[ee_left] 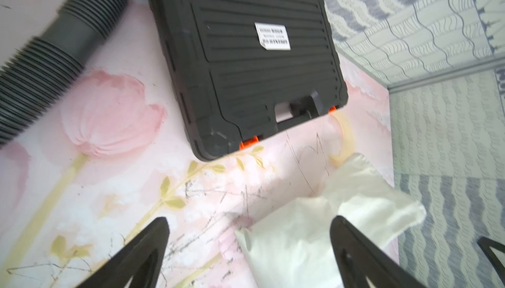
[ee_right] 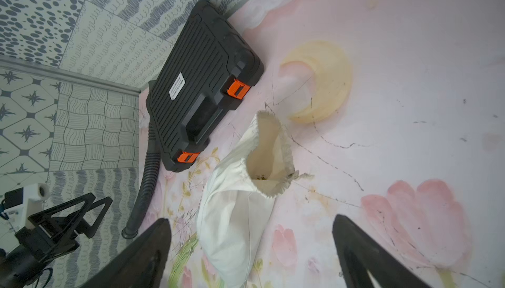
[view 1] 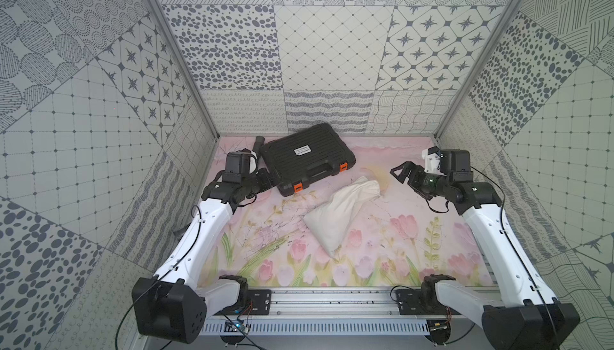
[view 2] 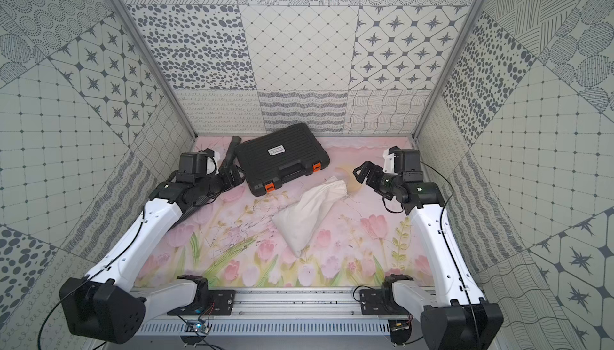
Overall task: Close the soil bag
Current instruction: Pick up the soil bag from the center of the board.
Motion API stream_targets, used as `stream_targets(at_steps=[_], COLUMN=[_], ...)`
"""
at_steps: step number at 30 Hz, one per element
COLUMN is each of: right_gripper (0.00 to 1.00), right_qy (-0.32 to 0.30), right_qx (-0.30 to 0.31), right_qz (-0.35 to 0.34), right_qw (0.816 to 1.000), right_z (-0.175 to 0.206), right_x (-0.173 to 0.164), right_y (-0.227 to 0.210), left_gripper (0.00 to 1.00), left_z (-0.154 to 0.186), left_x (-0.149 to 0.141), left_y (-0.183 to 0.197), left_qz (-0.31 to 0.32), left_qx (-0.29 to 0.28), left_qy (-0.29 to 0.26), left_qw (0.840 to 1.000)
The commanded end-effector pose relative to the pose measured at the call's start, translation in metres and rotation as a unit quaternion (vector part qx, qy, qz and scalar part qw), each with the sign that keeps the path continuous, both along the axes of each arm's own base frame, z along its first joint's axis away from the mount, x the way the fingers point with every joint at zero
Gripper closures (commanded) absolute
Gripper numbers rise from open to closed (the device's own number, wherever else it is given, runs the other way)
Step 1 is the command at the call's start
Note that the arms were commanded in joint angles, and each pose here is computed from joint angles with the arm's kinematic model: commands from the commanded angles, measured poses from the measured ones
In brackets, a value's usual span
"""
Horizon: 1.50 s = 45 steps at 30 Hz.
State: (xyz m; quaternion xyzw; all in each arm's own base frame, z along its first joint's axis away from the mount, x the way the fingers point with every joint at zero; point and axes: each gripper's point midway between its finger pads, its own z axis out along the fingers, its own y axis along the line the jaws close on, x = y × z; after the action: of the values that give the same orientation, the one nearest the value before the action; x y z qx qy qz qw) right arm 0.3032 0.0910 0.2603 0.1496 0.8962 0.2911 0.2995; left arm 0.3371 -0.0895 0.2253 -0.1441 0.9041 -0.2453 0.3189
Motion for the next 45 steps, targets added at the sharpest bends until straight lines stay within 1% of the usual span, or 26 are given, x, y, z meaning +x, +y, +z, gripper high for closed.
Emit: stream_targets(at_steps=[1, 3, 5, 8, 11, 12, 15, 17, 22, 26, 30, 32, 35, 38, 40, 43, 44, 45], right_gripper=[0.03, 0.03, 0.03, 0.03, 0.03, 0.03, 0.03, 0.03, 0.03, 0.03, 0.04, 0.1, 0.22, 0.43, 0.62, 0.96, 1.0, 1.0], right_qy=[0.052, 0.09, 0.125, 0.157, 0.177, 0.182, 0.183, 0.197, 0.214, 0.23, 0.233, 0.235, 0.237, 0.231, 0.225, 0.217, 0.214, 0.211], right_qx=[0.034, 0.026, -0.006, -0.048, -0.051, -0.048, -0.055, -0.061, -0.073, -0.081, -0.1, -0.107, -0.117, -0.124, -0.129, -0.138, -0.141, -0.144], right_qz=[0.036, 0.032, 0.023, -0.002, -0.045, -0.066, -0.094, -0.111, -0.14, -0.162, -0.176, -0.176, -0.172, -0.168, -0.162, -0.153, -0.149, -0.144], right_qw=[0.997, 0.995, 0.992, 0.986, 0.982, 0.98, 0.977, 0.972, 0.964, 0.956, 0.951, 0.95, 0.949, 0.95, 0.952, 0.954, 0.955, 0.956], right_z=[-0.008, -0.019, -0.029, -0.03, -0.03, -0.032, -0.034, -0.043, -0.06, -0.074, -0.086, -0.091, -0.098, -0.098, -0.096, -0.094, -0.094, -0.092], right_x=[-0.018, -0.022, -0.027, -0.032, -0.029, -0.025, -0.011, -0.003, 0.017, 0.019, 0.02, 0.023, 0.027, 0.031, 0.032, 0.032, 0.032, 0.031], right_y=[0.022, 0.027, 0.032, 0.047, 0.069, 0.075, 0.093, 0.1, 0.111, 0.114, 0.117, 0.12, 0.124, 0.125, 0.125, 0.124, 0.124, 0.124], left_gripper=[0.04, 0.04, 0.04, 0.04, 0.04, 0.04, 0.04, 0.04, 0.04, 0.04, 0.04, 0.04, 0.04, 0.04, 0.04, 0.04, 0.04, 0.04], left_z=[-0.011, -0.011, -0.009, -0.003, -0.001, 0.0, 0.003, 0.005, 0.002, 0.0, 0.0, -0.001, -0.003, -0.004, -0.005, -0.006, -0.006, -0.005], left_x=[-0.057, -0.065, -0.069, -0.069, -0.064, -0.062, -0.06, -0.061, -0.073, -0.082, -0.087, -0.089, -0.09, -0.091, -0.091, -0.09, -0.09, -0.09], left_y=[-0.035, -0.037, -0.038, -0.037, -0.034, -0.035, -0.036, -0.035, -0.035, -0.029, -0.028, -0.03, -0.03, -0.03, -0.03, -0.03, -0.031, -0.03], left_qz=[-0.056, -0.058, -0.057, -0.059, -0.06, -0.062, -0.067, -0.066, -0.064, -0.062, -0.063, -0.065, -0.068, -0.07, -0.07, -0.071, -0.071, -0.071], left_qx=[-0.045, -0.045, -0.05, -0.048, -0.033, -0.031, -0.028, -0.027, -0.038, -0.025, -0.02, -0.02, -0.016, -0.011, -0.008, -0.008, -0.008, -0.008], left_qy=[0.117, 0.128, 0.131, 0.124, 0.123, 0.126, 0.131, 0.128, 0.127, 0.126, 0.126, 0.127, 0.129, 0.13, 0.131, 0.132, 0.133, 0.131], left_qw=[0.99, 0.989, 0.988, 0.989, 0.99, 0.99, 0.989, 0.989, 0.989, 0.99, 0.99, 0.989, 0.989, 0.989, 0.989, 0.989, 0.989, 0.989])
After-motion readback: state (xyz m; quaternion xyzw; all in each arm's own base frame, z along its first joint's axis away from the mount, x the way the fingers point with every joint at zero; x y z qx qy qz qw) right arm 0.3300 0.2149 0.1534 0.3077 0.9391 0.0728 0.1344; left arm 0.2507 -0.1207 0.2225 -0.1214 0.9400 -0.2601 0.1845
